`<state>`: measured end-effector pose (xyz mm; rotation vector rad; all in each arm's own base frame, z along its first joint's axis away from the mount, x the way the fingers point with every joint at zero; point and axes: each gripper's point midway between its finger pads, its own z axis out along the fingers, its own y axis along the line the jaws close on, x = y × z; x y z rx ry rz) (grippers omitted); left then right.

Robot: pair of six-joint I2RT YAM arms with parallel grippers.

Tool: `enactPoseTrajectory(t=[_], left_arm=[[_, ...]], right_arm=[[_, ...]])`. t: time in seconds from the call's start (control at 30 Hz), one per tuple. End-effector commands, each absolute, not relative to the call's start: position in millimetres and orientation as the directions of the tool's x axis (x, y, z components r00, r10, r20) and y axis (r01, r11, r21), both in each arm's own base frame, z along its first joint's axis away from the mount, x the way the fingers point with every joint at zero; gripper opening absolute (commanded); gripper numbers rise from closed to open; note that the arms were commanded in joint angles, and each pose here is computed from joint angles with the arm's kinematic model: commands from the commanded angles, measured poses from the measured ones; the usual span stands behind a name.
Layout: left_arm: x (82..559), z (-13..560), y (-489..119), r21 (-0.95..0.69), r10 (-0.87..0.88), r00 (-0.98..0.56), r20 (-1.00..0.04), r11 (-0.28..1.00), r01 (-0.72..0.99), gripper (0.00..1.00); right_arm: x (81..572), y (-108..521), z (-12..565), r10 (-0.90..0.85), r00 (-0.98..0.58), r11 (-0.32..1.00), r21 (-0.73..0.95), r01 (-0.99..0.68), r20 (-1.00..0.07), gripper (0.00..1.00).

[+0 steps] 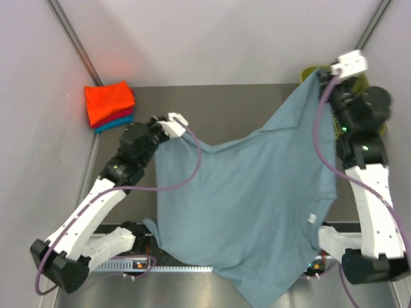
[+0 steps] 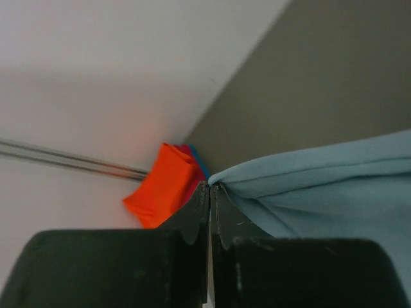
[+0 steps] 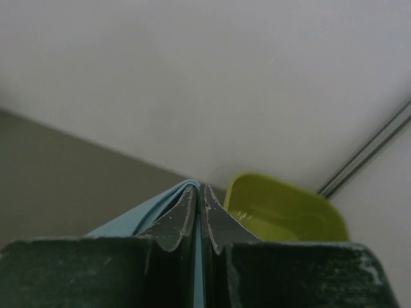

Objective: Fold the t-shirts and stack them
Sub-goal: Flatten the tshirt out

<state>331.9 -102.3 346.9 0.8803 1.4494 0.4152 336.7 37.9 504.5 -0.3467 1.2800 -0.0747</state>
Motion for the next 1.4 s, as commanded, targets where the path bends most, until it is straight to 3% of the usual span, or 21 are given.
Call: enactPoseTrajectory(t=[0.0,0.17,0.33,0.37,0.43,0.47,0.67,1.07,1.37], left_arm=[[351,298,-116,0.694,0.707,0.094,-0.701,0.646,0.317,0.00],[407,214,-108,0.647,0.730,-0.097,-0.676,0.651,0.396,0.00],[483,173,-58,0.666,0.745,-0.309,-0.591,0.667,0.334,0.00],[495,170,-53,0.669,0.742,-0.330,-0.583,0.670,0.322,0.00],[520,155,-39,0.671,0.739,-0.415,-0.530,0.665,0.327,0.00],[529,151,-36,0.673,0.738,-0.434,-0.516,0.663,0.327,0.00],[578,137,-29,0.679,0.723,-0.460,-0.515,0.672,0.296,0.00],[631,120,-2,0.716,0.693,-0.515,-0.504,0.669,0.200,0.00],[664,148,32,0.684,0.599,-0.482,-0.640,0.729,-0.002,0.00]], right_arm=[[387,57,419,-0.307,0.170,0.899,-0.344,-0.272,-0.936,0.00],[460,86,278,-0.333,-0.151,0.854,-0.229,-0.468,-0.931,0.00],[532,92,254,-0.321,-0.245,0.872,-0.184,-0.454,-0.915,0.00],[550,90,227,-0.326,-0.294,0.876,-0.170,-0.451,-0.899,0.00],[577,87,240,-0.316,-0.284,0.895,-0.185,-0.407,-0.905,0.00],[592,87,215,-0.320,-0.321,0.897,-0.176,-0.406,-0.891,0.00],[658,84,233,-0.309,-0.217,0.922,-0.236,-0.308,-0.926,0.00],[729,102,237,-0.329,-0.031,0.923,-0.315,-0.221,-0.944,0.00],[741,117,265,-0.308,0.143,0.938,-0.325,-0.119,-0.941,0.00]])
